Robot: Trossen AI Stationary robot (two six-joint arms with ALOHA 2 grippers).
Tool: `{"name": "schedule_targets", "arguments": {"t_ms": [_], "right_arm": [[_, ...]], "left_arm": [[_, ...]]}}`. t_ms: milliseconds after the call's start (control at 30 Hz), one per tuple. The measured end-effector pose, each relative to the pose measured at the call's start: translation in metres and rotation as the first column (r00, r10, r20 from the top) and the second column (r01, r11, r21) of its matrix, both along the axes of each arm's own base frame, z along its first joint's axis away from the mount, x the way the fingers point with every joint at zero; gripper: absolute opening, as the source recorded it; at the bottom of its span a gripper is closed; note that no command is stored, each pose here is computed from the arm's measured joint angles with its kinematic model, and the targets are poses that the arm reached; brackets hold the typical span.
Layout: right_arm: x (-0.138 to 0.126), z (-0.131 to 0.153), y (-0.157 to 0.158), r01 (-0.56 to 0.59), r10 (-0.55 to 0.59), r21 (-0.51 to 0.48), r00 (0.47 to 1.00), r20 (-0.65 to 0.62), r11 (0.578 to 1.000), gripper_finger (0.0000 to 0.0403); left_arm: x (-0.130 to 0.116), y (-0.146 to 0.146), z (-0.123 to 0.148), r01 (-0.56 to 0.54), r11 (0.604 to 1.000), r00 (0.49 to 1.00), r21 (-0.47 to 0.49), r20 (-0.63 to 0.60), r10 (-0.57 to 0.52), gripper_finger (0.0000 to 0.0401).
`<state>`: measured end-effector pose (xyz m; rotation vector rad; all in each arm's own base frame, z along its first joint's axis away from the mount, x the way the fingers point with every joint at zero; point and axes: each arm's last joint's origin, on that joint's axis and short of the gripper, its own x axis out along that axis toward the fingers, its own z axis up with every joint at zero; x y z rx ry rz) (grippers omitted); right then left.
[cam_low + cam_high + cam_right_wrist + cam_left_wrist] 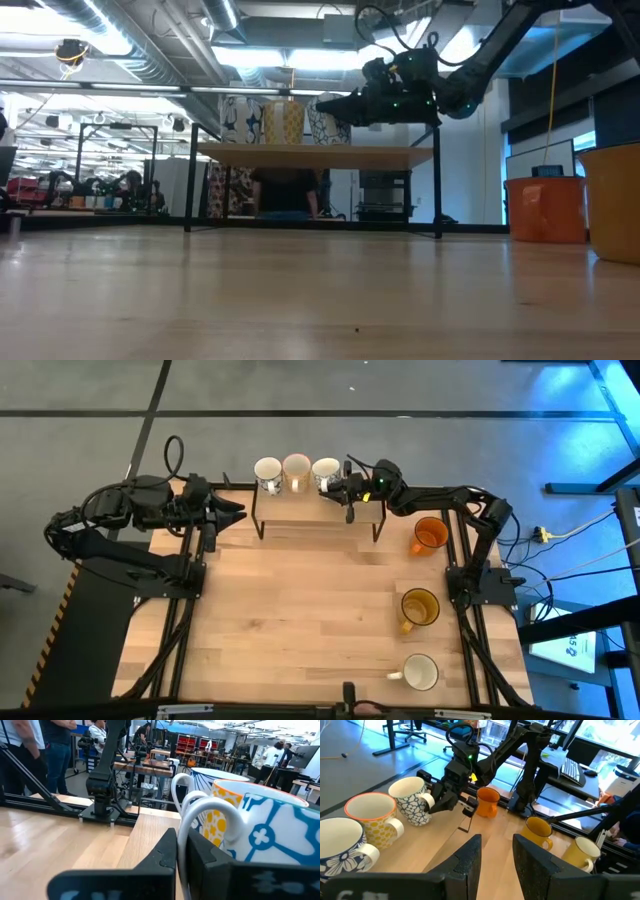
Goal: Place coffee mugs
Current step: Put the light blue patterned mug on the shelf
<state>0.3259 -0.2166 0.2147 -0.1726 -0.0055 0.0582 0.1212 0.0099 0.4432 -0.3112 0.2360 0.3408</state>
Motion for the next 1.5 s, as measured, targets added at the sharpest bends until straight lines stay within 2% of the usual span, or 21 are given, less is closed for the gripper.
{"name": "schedule_targets", "arguments": {"t_ms": [367,533,800,1100,1500], "right_arm": [[0.003,-0.001,0.004,0.013,-0.012,0.029,1.000,-0.010,0.999,0.0009],[0.010,-0.007,0.013,0.052,-0.049,0.059,0.998,-0.049,0.997,0.0051],[0.012,-0.010,0.014,0.114,-0.110,0.052,0.991,-0.076,0.992,0.0122],[0.018,-0.003,0.008,0.198,-0.189,0.061,0.974,-0.128,0.978,0.0144],[0.013,0.008,0.010,0.250,-0.229,0.106,0.957,-0.179,0.963,0.0184]], "left_arm": [[0.000,0.000,0.000,0.008,1.000,1.000,-0.002,0.000,-0.008,0.0105],[0.000,0.000,0.000,0.009,1.000,1.000,-0.002,0.000,-0.009,0.0105],[0.000,0.000,0.000,0.010,1.000,1.000,-0.002,0.000,-0.010,0.0105],[0.000,0.000,0.000,0.011,1.000,1.000,-0.003,0.000,-0.011,0.0105],[0.000,0.000,0.000,0.011,1.000,1.000,-0.003,0.000,-0.011,0.0105]]}}
